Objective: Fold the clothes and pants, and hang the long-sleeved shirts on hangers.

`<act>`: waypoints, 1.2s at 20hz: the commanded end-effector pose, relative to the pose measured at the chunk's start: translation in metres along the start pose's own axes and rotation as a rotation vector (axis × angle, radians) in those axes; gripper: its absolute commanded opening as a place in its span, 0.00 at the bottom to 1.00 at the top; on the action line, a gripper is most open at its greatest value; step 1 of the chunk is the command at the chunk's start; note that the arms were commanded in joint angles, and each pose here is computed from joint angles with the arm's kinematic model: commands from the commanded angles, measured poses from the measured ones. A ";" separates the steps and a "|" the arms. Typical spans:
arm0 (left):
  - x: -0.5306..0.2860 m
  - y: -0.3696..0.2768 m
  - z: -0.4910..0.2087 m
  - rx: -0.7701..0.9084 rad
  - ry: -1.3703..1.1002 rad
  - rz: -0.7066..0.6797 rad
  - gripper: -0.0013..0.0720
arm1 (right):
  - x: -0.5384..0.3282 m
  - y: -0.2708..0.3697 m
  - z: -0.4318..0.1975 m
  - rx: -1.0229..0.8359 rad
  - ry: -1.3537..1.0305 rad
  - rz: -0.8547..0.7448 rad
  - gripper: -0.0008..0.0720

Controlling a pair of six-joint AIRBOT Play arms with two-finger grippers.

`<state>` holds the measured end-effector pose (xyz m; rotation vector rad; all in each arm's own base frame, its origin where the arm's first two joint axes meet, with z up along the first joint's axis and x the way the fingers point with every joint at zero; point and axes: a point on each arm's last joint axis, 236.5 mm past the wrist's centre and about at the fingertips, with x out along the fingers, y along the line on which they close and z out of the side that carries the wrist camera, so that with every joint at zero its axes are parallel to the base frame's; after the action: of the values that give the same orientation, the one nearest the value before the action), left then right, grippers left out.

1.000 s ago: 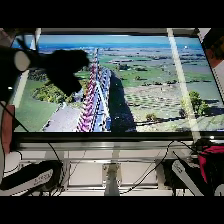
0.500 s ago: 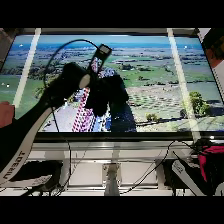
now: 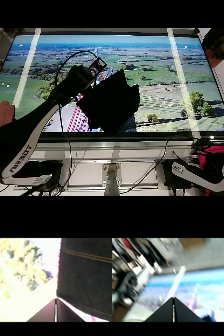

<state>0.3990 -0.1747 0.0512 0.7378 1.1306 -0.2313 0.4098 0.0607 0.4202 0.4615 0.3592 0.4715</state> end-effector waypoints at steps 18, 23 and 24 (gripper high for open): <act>0.095 -0.011 -0.079 -0.770 0.120 -0.734 0.31 | 0.130 -0.191 -0.357 0.621 0.855 -0.071 0.85; 0.096 -0.008 -0.086 -0.882 0.177 -0.735 0.89 | 0.149 -0.188 -0.362 0.555 0.826 -0.101 0.87; 0.096 -0.009 -0.085 -0.900 0.186 -0.737 0.89 | 0.153 -0.187 -0.363 0.544 0.817 -0.105 0.87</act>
<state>0.3751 -0.1101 -0.0550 -0.4326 1.4615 -0.2738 0.4387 0.1073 -0.0038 0.7894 1.3378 0.4618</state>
